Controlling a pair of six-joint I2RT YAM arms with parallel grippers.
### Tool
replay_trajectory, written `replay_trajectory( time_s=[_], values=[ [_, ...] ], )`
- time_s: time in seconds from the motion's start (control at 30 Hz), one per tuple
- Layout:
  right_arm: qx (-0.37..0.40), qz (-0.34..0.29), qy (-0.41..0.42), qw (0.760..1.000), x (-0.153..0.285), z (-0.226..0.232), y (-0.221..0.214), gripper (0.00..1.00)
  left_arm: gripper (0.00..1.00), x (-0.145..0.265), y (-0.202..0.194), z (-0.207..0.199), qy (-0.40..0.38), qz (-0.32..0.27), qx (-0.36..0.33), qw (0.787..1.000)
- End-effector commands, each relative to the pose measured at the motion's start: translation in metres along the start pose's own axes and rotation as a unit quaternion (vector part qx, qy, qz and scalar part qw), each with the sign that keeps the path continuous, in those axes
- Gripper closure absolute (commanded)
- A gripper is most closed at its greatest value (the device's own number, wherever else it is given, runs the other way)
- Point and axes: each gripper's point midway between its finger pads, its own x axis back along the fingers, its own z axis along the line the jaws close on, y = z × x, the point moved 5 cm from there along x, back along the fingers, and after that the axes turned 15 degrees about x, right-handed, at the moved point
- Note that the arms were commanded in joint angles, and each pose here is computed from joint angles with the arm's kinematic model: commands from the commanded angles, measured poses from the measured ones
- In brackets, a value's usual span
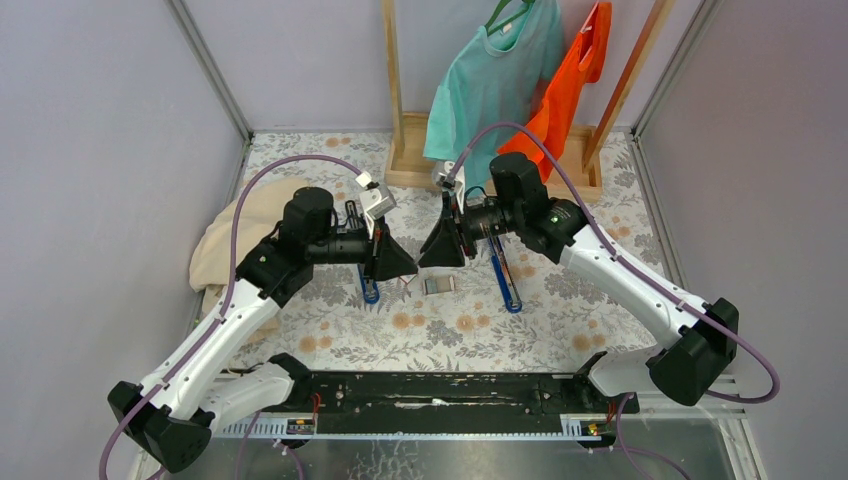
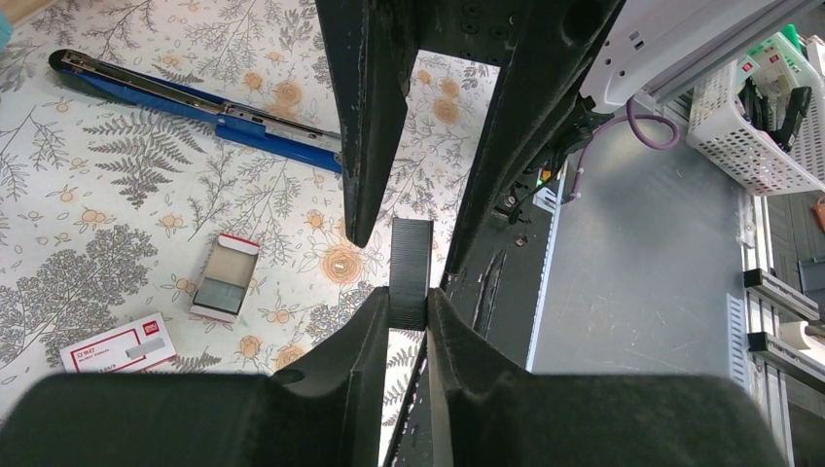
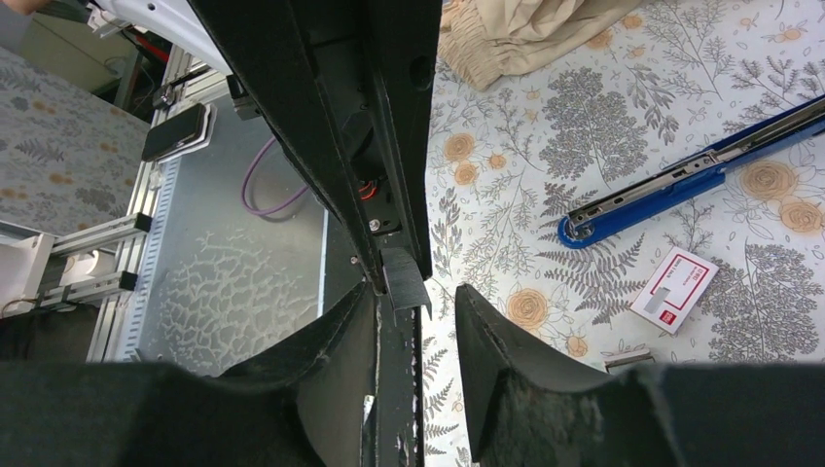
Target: Load the staples into the stapler
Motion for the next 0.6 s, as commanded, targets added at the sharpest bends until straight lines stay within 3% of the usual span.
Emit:
replay_trajectory(
  time_s=[0.0, 0.3, 0.57],
  values=[
    [0.027, -0.026, 0.017, 0.999, 0.0029, 0.0038, 0.0178, 0.57, 0.78, 0.0014, 0.0075, -0.0120, -0.027, -0.005, -0.021, 0.999],
    [0.030, -0.031, 0.028, 0.999, 0.0024, 0.0067, 0.0182, 0.66, 0.78, 0.0006, 0.0062, -0.0123, -0.032, 0.000, -0.019, 0.999],
    [0.029, -0.027, 0.021, 0.999, 0.0048, 0.0095, 0.0109, 0.81, 0.77, 0.0007, 0.0054, -0.0092, -0.022, -0.004, -0.017, 1.000]
  ],
)
